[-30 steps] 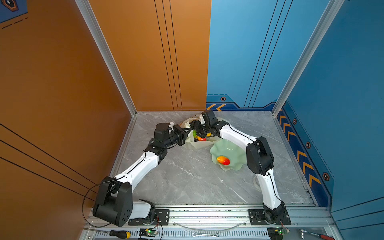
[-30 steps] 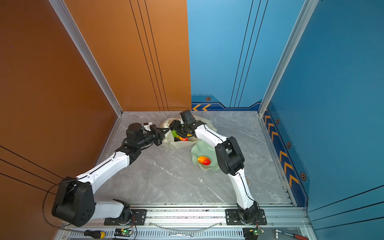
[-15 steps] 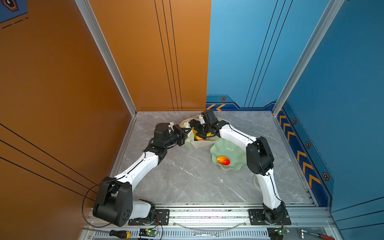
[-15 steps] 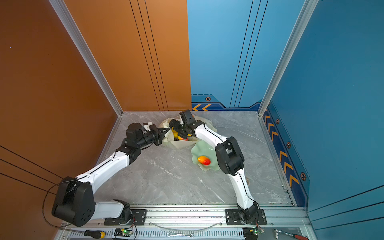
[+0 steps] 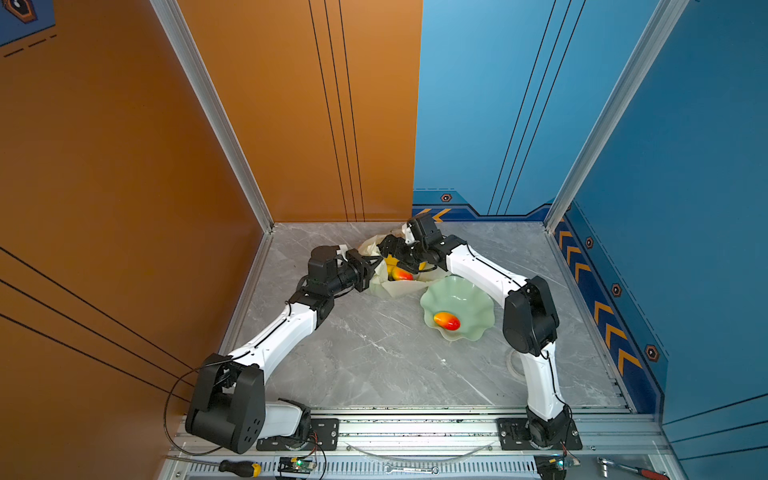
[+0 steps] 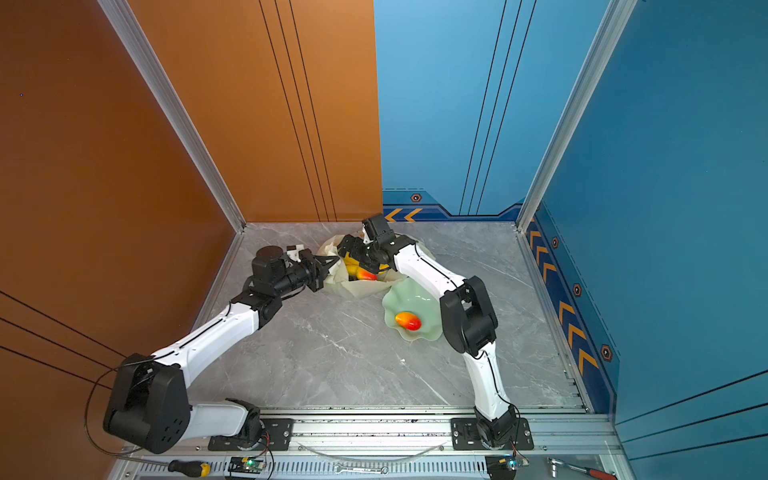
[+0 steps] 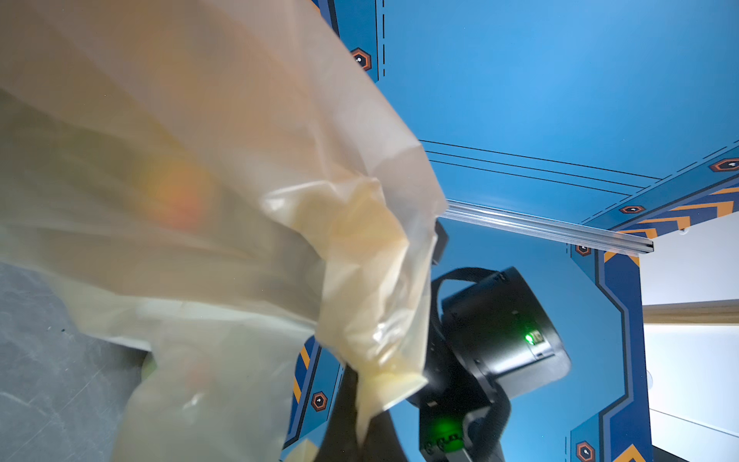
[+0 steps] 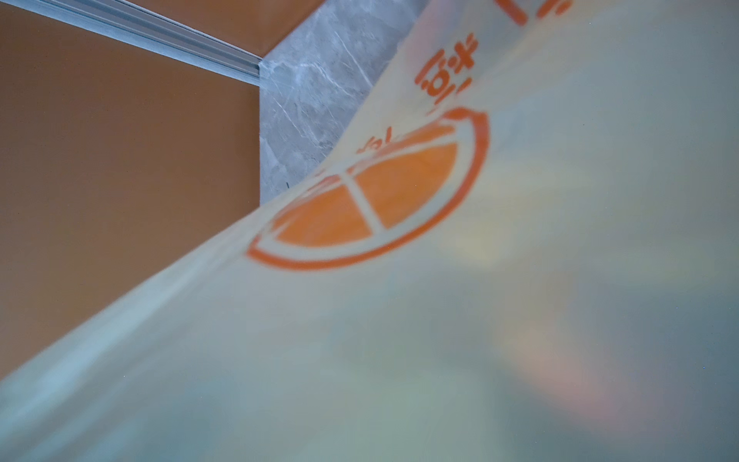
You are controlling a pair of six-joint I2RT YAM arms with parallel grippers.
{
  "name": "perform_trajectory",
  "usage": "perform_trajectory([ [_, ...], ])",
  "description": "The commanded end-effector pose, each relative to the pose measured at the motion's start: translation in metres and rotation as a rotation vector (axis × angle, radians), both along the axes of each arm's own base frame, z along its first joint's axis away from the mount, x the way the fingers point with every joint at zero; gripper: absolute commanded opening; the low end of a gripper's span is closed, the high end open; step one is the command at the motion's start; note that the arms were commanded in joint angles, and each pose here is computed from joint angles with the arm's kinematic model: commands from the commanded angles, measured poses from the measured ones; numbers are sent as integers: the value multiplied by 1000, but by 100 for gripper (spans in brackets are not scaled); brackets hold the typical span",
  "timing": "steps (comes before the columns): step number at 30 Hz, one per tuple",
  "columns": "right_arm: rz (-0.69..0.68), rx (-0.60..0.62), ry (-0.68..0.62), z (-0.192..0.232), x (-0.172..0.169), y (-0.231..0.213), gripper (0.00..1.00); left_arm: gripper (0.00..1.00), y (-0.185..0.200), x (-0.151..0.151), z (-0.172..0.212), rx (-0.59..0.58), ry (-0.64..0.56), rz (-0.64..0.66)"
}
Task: Place the fruits into the plastic bag
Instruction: 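Raise the right gripper out of the bag and move it over the mango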
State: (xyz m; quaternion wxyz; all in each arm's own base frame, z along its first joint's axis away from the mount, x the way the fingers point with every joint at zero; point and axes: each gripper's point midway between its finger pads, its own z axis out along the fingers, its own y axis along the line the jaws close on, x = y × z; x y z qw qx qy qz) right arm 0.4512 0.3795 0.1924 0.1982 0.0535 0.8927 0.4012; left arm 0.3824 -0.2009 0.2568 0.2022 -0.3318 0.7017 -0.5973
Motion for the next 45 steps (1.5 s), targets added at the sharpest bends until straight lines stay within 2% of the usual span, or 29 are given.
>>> perform_trajectory([
  [1, -13, -27, -61, 28, -6, -19, 100, 0, 4, -5, 2, 7, -8, -4],
  [5, -39, -96, -111, 36, -10, -39, 100, 0, 5, -5, 2, 7, -9, -5],
  [10, -73, -296, -253, 46, -22, -81, 100, 0, 5, -5, 1, 7, -9, -7],
  [12, -119, -374, -334, 59, -27, -102, 100, 0, 5, -5, 1, 8, -10, -8],
  [15, -197, -408, -360, 68, -38, -135, 100, 0, 5, -5, 0, 9, -7, -9],
  [21, -245, -299, -224, 50, -72, -186, 100, 0, 5, -5, -1, 9, -6, -17],
  [23, -278, -312, -165, 39, -89, -207, 100, 0, 5, -6, -3, 10, -3, -20],
  [27, -253, -340, 1, 10, -124, -230, 100, 0, 5, -8, -7, 12, 3, -24],
  [35, -69, -442, 177, -36, -169, -228, 100, 0, 3, -11, -11, 15, 10, -33],
  [42, 108, -543, 225, -66, -176, -204, 100, 0, 3, -13, -13, 15, 15, -35],
  [45, 158, -592, 207, -74, -172, -199, 100, 0, 4, -13, -11, 12, 13, -33],
])
